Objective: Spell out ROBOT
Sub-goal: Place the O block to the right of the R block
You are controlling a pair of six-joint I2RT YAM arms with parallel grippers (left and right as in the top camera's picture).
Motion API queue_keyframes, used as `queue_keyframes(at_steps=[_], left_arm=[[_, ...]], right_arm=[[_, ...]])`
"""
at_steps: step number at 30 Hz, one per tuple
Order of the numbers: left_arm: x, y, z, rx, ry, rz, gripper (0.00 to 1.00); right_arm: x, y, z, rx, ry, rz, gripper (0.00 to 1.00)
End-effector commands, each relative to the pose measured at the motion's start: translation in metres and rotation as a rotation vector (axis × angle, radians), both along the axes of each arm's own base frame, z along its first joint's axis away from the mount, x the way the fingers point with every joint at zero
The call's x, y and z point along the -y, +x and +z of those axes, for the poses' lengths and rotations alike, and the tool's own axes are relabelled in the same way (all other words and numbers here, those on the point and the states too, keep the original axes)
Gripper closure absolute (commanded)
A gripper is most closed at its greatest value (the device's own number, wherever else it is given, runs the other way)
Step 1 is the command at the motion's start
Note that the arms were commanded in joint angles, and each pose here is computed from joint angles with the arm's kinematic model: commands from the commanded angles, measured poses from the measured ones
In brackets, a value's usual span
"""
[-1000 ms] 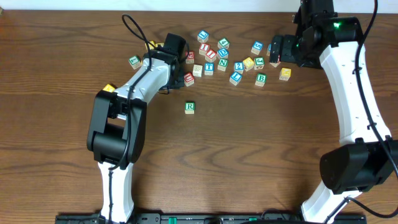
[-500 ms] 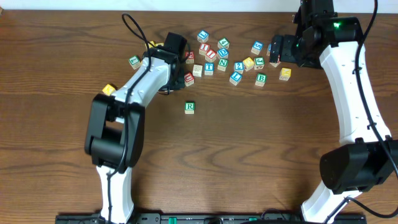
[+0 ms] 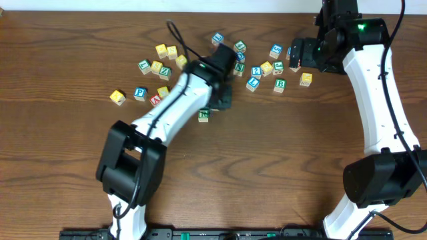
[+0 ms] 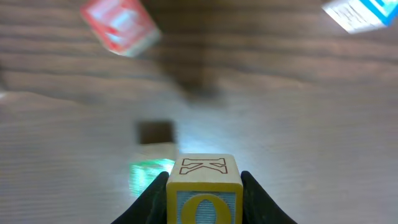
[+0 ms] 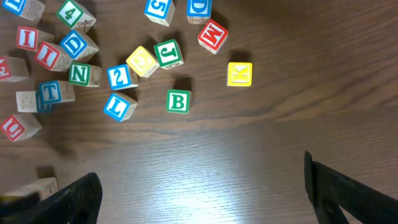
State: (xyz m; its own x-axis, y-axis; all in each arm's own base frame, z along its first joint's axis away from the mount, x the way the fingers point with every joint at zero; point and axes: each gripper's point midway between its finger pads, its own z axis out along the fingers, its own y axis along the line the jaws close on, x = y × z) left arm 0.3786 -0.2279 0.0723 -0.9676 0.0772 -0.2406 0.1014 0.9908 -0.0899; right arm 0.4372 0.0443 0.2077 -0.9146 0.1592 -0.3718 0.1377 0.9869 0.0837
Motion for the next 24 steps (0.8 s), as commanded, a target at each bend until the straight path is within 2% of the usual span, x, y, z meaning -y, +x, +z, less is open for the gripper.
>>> queue_keyframes(at_steps=[1, 7, 24], left_arm=[[0.009, -0.017, -0.019, -0.046, 0.012, 0.010, 0.76], [-0.006, -0.014, -0.033, 0.005, 0.107, 0.076, 0.76], [-0.007, -0.012, -0.061, -0.019, 0.120, 0.094, 0.76]], right_arm=[[-0.001, -0.001, -0.005, -0.016, -0.010, 0.012, 0.01], [-0.001, -0.003, -0.005, -0.023, -0.011, 0.012, 0.01], [0.002, -0.004, -0.006, -0.027, -0.027, 0.009, 0.01]])
